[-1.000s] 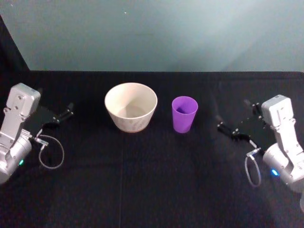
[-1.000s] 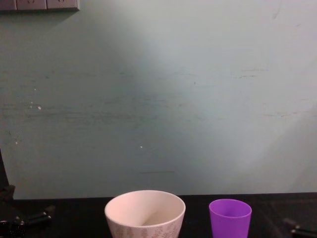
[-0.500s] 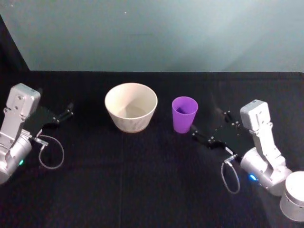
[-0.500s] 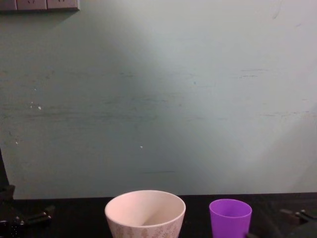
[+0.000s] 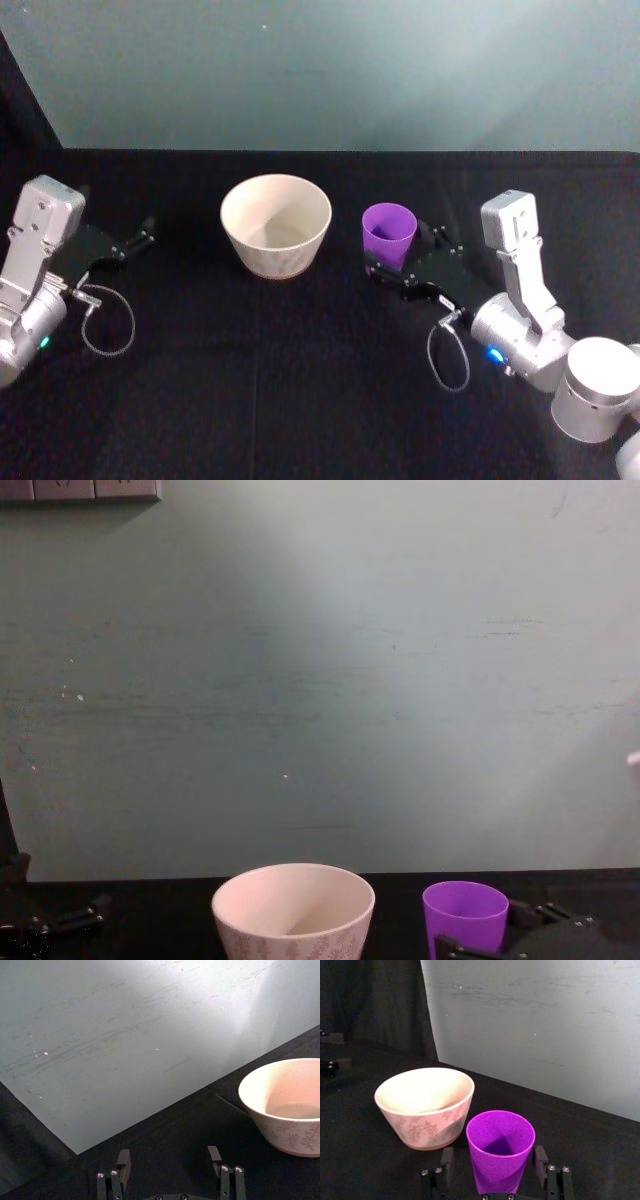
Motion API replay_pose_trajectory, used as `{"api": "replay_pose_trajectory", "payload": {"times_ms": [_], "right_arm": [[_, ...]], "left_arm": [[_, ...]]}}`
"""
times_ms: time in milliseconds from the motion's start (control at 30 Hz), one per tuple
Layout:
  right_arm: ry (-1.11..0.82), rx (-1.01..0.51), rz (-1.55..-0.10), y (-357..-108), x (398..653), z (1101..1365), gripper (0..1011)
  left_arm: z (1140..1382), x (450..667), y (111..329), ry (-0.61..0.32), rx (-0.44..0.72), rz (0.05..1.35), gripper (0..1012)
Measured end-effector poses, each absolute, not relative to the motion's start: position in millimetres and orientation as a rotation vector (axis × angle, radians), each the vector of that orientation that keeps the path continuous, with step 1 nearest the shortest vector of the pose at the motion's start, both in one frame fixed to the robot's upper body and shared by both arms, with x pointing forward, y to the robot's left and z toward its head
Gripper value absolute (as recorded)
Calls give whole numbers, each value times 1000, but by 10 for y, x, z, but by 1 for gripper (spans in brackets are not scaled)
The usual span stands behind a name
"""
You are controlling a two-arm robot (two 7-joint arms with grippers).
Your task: Pick up the cup and pour the mung beans from the cup into the bowl.
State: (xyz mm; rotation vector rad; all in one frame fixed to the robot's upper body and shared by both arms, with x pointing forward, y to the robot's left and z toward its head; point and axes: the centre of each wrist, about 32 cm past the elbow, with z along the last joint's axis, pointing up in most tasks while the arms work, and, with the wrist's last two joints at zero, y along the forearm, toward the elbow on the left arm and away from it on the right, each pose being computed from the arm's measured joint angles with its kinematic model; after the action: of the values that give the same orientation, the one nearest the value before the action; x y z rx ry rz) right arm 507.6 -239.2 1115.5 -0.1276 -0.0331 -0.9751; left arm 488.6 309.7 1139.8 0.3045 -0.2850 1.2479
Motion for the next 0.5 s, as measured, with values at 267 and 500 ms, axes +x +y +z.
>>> {"api": "replay_pose_trajectory", "payload": {"times_ms": [267, 500], "right_arm": [[-11, -125, -982, -2317, 5187, 11146, 1003], [15, -110, -984, -2264, 5314, 11112, 1003]], "left_arm": [[11398, 4886, 3097, -285, 305, 1248, 1000], [11398, 4886, 3097, -285, 304, 1248, 1000]]}}
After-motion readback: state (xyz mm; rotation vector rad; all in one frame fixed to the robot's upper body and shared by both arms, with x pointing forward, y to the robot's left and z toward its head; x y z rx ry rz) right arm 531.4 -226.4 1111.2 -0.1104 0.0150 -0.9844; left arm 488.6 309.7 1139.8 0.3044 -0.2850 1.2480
